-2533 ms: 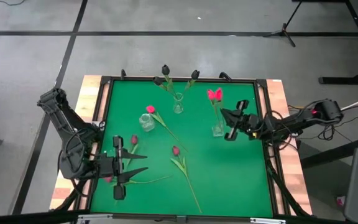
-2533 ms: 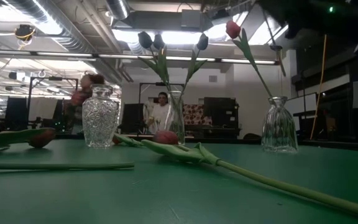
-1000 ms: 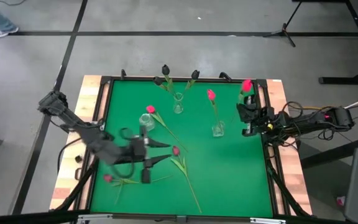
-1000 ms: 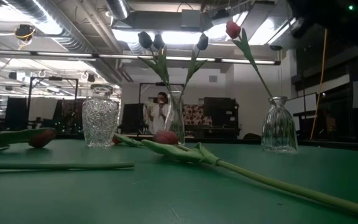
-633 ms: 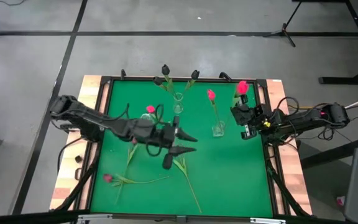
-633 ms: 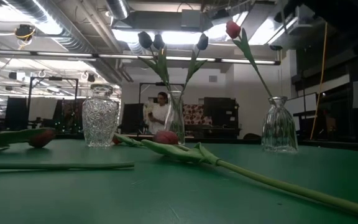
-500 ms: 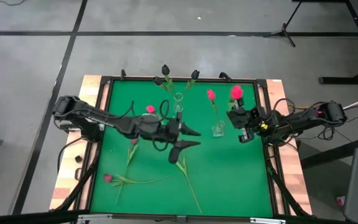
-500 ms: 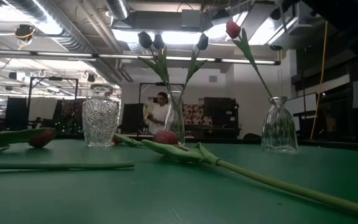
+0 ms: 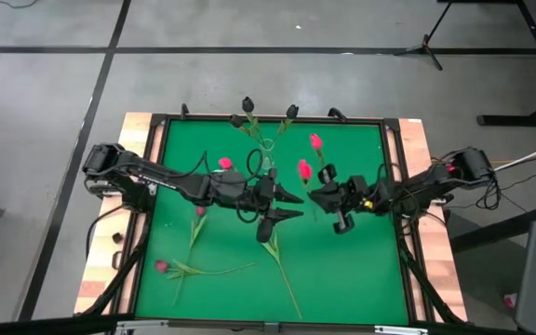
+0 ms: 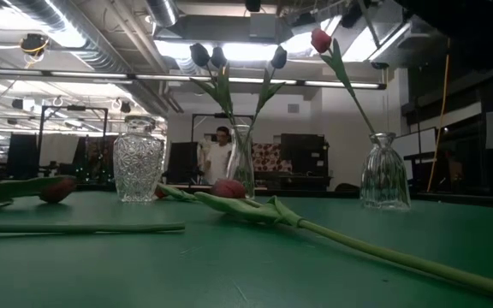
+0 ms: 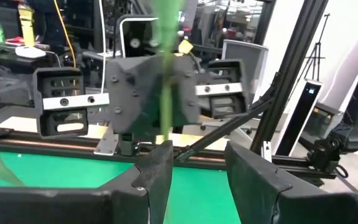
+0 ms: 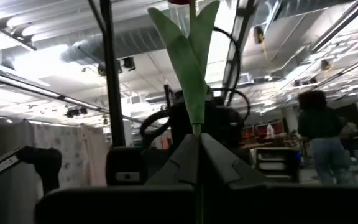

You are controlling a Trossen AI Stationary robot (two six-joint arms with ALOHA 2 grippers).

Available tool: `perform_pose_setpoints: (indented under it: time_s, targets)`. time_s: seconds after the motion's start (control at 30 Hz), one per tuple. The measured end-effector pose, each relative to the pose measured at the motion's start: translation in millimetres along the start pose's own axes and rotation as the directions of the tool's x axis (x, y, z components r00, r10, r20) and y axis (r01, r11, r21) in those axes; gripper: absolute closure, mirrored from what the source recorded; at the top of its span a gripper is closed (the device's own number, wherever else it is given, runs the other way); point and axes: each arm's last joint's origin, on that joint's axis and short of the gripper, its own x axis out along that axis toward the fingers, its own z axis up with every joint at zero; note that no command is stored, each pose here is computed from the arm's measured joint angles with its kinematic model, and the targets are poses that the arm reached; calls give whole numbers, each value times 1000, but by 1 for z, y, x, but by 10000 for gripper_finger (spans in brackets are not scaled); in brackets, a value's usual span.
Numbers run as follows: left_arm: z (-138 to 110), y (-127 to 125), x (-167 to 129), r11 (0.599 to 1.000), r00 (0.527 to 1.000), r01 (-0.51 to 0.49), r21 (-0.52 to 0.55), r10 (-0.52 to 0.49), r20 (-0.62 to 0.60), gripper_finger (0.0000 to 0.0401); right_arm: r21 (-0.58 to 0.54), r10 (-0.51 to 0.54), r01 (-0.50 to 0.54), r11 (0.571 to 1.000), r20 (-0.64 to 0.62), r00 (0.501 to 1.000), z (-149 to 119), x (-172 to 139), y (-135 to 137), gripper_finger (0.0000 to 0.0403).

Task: Sort flowers into vase by color
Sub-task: Put the bottom pink tulip into the bottom right transparent vase

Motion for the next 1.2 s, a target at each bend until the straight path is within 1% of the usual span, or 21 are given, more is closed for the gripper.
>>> perform_pose_setpoints:
  time_s: [0.13, 0.3, 0.4, 0.57, 0.63, 0.73, 0.97, 1.03, 1.1, 1.2]
  targets:
    - [0, -1, 0, 1000, 1000, 13, -9, -13, -3, 257, 2, 36, -36, 999, -16, 999, -9, 16, 2, 398]
    - [-1, -2, 0, 1000, 1000, 14, -11, -14, -6, 257, 3, 53, -53, 999, -14, 998, -16, 30, 2, 398]
    - [-1, -2, 0, 1000, 1000, 13, -12, -13, -13, 257, 5, 80, -80, 997, -13, 997, -17, 35, 3, 398]
    - [-3, -2, 0, 1000, 1000, 9, -14, -9, -24, 261, 24, 83, -83, 996, -25, 996, -18, 35, 3, 398]
    - [-4, -2, 0, 1000, 999, -7, -14, 7, -32, 270, 24, 83, -82, 996, -28, 996, -18, 35, 3, 398]
    - [-4, -2, -1, 999, 998, -46, -19, 46, -32, 295, 24, 83, -82, 996, -29, 996, -18, 35, 3, 398]
    - [-6, -5, -1, 996, 995, -88, 7, 89, -34, 386, 23, 69, -68, 997, -55, 996, -21, 35, 2, 398]
    - [-7, -6, -1, 995, 995, -96, 10, 96, -38, 393, 22, 59, -58, 998, -72, 996, -23, 35, 1, 393]
    - [-7, -6, -1, 995, 994, -97, 16, 98, -43, 392, 22, 58, -56, 998, -90, 994, -24, 35, 1, 379]
    - [-9, -8, -2, 994, 993, -109, 21, 110, -51, 393, 19, 57, -55, 998, -113, 992, -24, 35, 1, 337]
